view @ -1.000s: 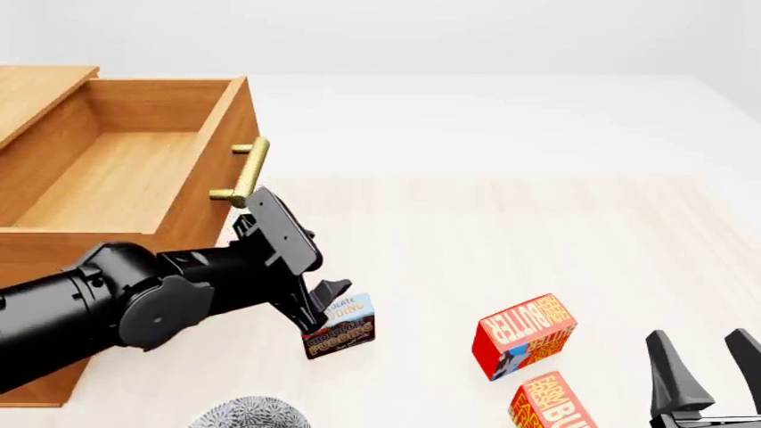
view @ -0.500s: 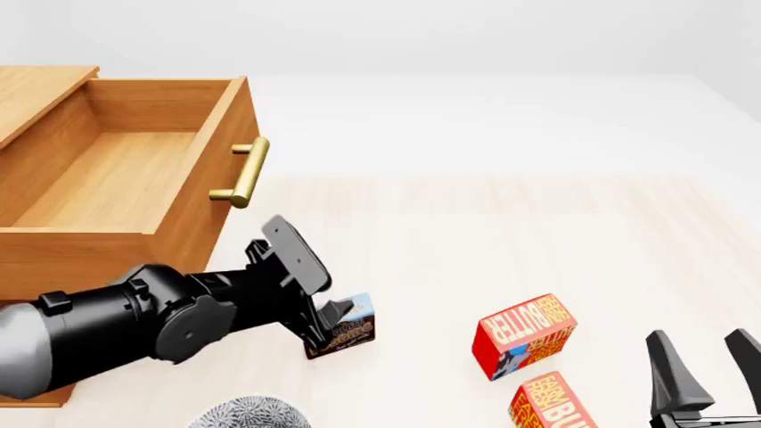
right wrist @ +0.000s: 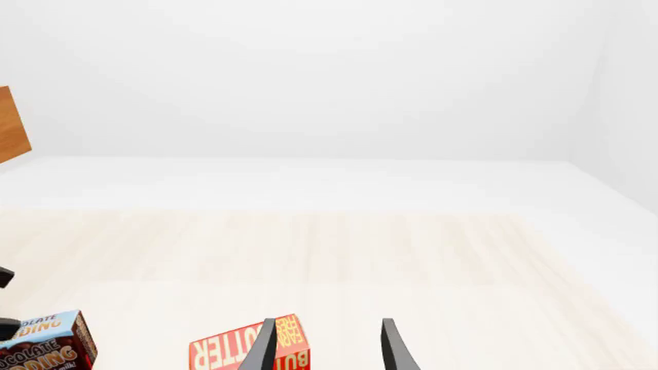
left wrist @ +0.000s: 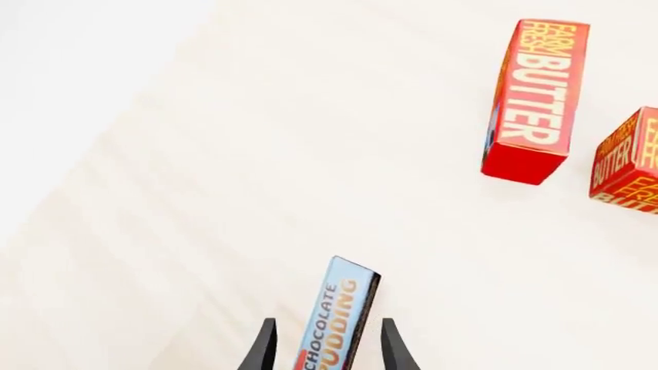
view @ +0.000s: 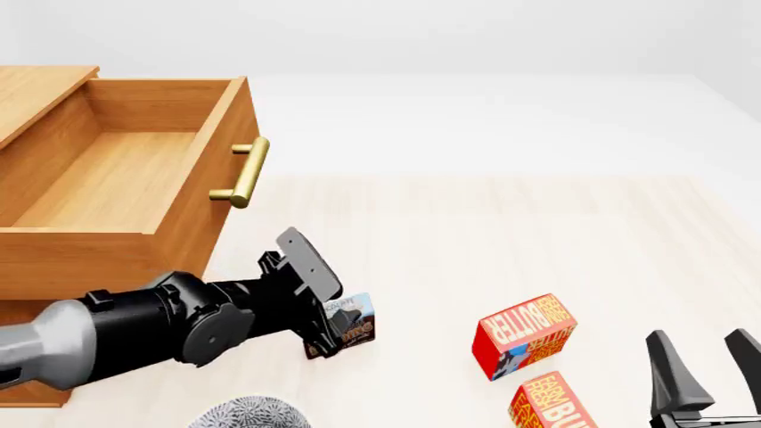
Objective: Put the chocolate pudding in the top drawer of the cabinet and close it.
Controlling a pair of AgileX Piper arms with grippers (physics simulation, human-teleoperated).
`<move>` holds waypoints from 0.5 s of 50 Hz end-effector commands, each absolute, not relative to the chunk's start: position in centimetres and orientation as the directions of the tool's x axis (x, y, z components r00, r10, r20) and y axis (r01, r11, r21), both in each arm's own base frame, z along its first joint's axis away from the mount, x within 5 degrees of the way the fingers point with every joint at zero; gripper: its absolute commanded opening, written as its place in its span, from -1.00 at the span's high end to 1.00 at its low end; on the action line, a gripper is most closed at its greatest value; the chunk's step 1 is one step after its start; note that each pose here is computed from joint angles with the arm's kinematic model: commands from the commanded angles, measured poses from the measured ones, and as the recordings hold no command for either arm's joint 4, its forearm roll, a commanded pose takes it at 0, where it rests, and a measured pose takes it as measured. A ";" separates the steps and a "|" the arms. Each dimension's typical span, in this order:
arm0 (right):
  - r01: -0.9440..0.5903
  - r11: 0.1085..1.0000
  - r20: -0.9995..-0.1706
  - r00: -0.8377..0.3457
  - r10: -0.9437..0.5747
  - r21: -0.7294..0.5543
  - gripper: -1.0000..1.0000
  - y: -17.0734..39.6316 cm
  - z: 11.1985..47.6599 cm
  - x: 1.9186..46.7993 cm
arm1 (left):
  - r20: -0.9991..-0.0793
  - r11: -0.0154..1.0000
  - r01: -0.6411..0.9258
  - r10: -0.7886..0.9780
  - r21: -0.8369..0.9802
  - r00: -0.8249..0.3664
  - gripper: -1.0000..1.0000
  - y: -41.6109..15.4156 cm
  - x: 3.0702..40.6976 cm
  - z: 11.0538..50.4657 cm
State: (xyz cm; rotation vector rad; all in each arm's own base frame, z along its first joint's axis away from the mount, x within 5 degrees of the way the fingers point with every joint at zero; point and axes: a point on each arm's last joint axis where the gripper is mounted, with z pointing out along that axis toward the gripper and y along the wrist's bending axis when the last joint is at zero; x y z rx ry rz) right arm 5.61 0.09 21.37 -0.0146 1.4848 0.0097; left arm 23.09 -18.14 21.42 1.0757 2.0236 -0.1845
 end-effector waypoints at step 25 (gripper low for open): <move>-0.009 1.000 -0.996 0.084 -0.002 -0.003 -1.00 0.1 21.3 5.6 | -0.714 0.650 0.733 0.610 0.203 -0.343 -1.00 -18.1 23.4 19.3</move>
